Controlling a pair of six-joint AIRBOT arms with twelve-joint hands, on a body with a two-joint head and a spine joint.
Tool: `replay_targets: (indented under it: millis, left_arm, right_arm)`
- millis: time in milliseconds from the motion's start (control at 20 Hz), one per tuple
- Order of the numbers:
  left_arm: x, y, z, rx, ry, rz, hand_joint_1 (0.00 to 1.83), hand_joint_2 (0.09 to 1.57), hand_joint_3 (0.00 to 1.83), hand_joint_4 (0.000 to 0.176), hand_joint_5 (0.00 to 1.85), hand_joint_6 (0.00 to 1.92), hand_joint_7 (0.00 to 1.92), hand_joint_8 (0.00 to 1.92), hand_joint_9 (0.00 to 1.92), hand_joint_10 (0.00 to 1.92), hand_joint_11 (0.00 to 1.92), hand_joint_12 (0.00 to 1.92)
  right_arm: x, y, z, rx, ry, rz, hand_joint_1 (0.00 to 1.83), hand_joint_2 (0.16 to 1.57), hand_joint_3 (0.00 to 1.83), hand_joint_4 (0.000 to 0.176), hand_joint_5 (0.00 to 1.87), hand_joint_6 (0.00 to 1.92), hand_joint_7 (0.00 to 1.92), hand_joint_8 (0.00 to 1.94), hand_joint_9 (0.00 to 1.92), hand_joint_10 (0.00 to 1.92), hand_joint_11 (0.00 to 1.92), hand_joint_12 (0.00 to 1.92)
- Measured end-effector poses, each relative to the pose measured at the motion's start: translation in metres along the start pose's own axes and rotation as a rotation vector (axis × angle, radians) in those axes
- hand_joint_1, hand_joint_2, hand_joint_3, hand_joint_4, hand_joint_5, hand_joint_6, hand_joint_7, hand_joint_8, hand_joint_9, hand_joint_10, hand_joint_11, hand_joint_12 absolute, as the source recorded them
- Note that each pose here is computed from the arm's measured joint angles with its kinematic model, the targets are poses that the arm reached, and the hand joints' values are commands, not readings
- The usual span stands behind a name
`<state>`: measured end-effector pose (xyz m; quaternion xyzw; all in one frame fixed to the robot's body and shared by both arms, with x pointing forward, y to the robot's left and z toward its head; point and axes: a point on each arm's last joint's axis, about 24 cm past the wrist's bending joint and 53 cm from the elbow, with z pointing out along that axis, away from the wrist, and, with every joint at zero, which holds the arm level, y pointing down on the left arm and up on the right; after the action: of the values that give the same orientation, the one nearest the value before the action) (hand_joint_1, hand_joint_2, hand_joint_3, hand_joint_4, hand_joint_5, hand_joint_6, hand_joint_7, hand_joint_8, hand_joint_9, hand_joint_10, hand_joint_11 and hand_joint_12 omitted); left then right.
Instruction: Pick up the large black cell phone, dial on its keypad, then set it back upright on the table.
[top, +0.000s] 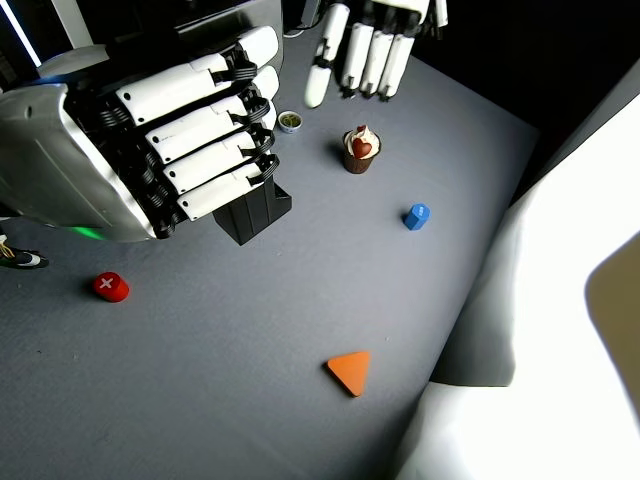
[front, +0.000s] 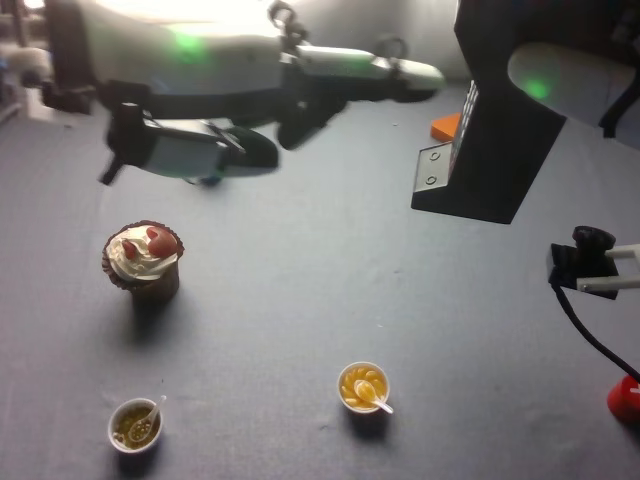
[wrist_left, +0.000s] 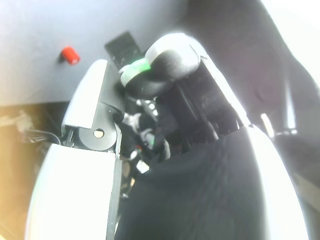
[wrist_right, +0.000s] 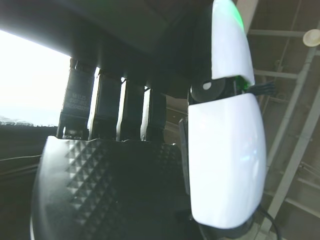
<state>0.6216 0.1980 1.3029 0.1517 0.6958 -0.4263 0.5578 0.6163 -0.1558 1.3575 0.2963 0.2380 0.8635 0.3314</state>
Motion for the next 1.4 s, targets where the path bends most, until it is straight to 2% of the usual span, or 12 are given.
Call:
replay_targets:
  millis: [250,350,500,600,750,950,1000,1100,1150,1250,1350,1400]
  left_arm:
    - [0.002,-0.006,0.015,0.005,-0.004,-0.006,1.31,1.29,0.0,0.077,0.05,0.0,0.64,1.62,0.93,1.92,0.96,1.92]
    - [-0.001,-0.009,0.015,0.011,-0.011,-0.012,1.31,1.29,0.01,0.075,0.05,0.0,0.64,1.62,0.94,1.92,0.98,1.92]
    - [-0.003,-0.009,0.015,0.015,-0.02,-0.021,1.31,1.29,0.0,0.078,0.03,0.0,0.64,1.61,0.91,1.92,0.94,1.92]
    - [-0.004,-0.012,0.01,0.029,-0.025,-0.057,1.3,1.29,0.01,0.08,0.02,0.0,0.63,1.64,0.91,1.92,0.94,1.92]
    - [-0.002,-0.024,-0.011,0.109,-0.001,-0.108,1.31,1.29,0.0,0.07,0.02,0.0,0.65,1.61,0.9,1.92,0.93,1.92]
    - [0.008,-0.034,-0.03,0.159,0.052,-0.129,1.31,1.28,0.0,0.06,0.06,0.01,0.66,1.59,0.93,1.92,0.96,1.92]
    - [0.01,-0.035,-0.034,0.164,0.062,-0.164,1.32,1.27,0.0,0.06,0.07,0.01,0.67,1.58,0.91,1.92,0.95,1.92]
    - [0.02,-0.03,-0.04,0.137,0.106,-0.297,1.32,1.27,0.0,0.045,0.07,0.0,0.67,1.57,0.93,1.92,0.96,1.92]
    - [0.025,-0.026,-0.041,0.112,0.127,-0.376,1.32,1.25,0.0,0.004,0.15,0.01,0.72,1.5,0.92,1.92,0.94,1.92]
    - [0.032,-0.018,-0.043,0.069,0.162,-0.512,1.32,1.23,0.0,0.0,0.27,0.02,0.75,1.44,0.82,1.81,0.8,1.9]
    - [0.03,-0.017,-0.042,0.062,0.153,-0.541,1.32,1.2,0.0,0.0,0.38,0.01,0.8,1.3,0.8,1.12,0.67,1.56]
    - [0.026,-0.016,-0.042,0.058,0.141,-0.551,1.06,1.27,0.01,0.0,0.4,0.0,0.81,0.82,0.82,0.89,0.63,1.47]
  right_arm:
    - [0.0,0.0,0.0,0.0,0.0,0.0,1.37,1.15,0.0,0.0,0.92,0.93,0.85,1.16,0.86,1.4,0.94,1.29]
    - [-0.003,0.0,0.0,-0.001,-0.011,0.001,1.36,1.17,0.0,0.0,0.88,0.97,0.81,1.24,0.82,1.46,0.94,1.35]
    - [-0.002,0.0,0.0,-0.001,-0.01,0.001,1.37,1.15,0.0,0.0,0.94,0.89,0.85,1.16,0.85,1.42,0.93,1.31]
    - [-0.002,0.001,0.0,-0.007,-0.009,0.003,1.37,1.15,0.0,0.0,0.93,0.91,0.84,1.18,0.85,1.43,0.93,1.35]
    - [0.0,0.006,0.0,-0.024,0.0,0.001,1.36,1.17,0.0,0.0,0.88,0.95,0.82,1.24,0.84,1.46,0.95,1.36]
    - [-0.004,0.01,0.0,-0.032,-0.005,-0.013,1.35,1.2,0.0,0.0,0.82,1.04,0.77,1.3,0.79,1.52,0.91,1.45]
    - [-0.008,0.011,0.001,-0.035,-0.013,-0.015,1.37,1.16,0.0,0.0,0.92,0.89,0.85,1.19,0.85,1.43,0.96,1.39]
    - [-0.016,0.009,-0.004,-0.025,-0.023,-0.036,1.37,1.15,0.0,0.0,0.93,0.9,0.86,1.17,0.85,1.41,0.94,1.36]
    - [-0.02,0.006,-0.006,-0.013,-0.026,-0.051,1.37,1.15,0.0,0.0,0.92,0.9,0.85,1.18,0.85,1.43,0.94,1.38]
    - [-0.031,0.0,-0.011,0.008,-0.057,-0.06,1.36,1.16,0.0,0.0,0.91,0.93,0.82,1.21,0.83,1.46,0.94,1.38]
    - [-0.04,-0.003,-0.013,0.011,-0.079,-0.07,1.37,1.16,0.0,0.0,0.9,0.96,0.84,1.16,0.85,1.42,0.91,1.36]
    - [-0.046,-0.004,-0.015,0.011,-0.096,-0.073,1.37,1.16,0.0,0.0,0.89,0.99,0.84,1.16,0.86,1.41,0.9,1.34]
